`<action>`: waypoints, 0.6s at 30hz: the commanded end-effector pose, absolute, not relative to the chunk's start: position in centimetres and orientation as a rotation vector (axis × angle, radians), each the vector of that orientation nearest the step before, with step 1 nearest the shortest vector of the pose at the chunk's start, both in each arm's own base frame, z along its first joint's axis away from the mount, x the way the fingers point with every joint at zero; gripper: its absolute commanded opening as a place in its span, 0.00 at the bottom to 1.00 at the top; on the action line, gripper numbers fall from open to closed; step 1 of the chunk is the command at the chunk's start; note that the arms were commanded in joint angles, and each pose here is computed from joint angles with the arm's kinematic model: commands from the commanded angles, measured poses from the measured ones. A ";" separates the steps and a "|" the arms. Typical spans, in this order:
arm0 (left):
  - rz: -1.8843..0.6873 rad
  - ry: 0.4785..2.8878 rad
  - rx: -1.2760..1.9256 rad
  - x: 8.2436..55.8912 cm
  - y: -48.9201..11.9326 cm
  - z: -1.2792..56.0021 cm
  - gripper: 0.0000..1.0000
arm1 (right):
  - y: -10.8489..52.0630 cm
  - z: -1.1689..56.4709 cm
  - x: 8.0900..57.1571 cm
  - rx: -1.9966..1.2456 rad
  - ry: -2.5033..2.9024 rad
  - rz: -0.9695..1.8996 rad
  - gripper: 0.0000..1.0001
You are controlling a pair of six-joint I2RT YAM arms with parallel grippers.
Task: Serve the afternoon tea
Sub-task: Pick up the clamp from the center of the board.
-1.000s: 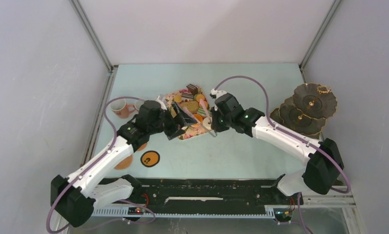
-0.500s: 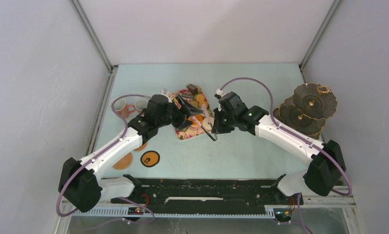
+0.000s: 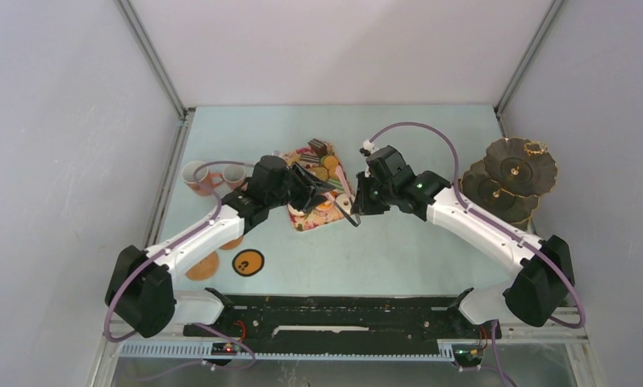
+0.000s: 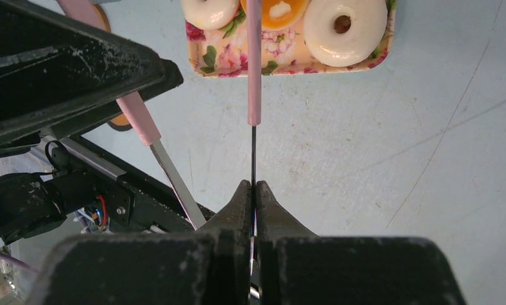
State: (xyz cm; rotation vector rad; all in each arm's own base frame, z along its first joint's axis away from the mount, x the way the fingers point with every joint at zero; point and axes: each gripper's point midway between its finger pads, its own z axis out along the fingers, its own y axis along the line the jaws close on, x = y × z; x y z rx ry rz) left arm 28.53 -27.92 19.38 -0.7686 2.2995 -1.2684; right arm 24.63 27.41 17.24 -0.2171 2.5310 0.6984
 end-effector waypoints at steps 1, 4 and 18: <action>-1.377 2.216 -0.789 29.5 -29.2 22.5 0.43 | 27.5 21.3 25.6 -0.212 2.404 0.729 0.01; -1.392 2.210 -0.842 29.5 -29.1 22.5 0.20 | 27.0 21.6 25.7 -0.224 2.384 0.693 0.33; -1.410 2.299 -1.110 27.6 -28.5 22.2 0.00 | 29.9 23.4 24.9 -0.452 2.128 0.679 0.99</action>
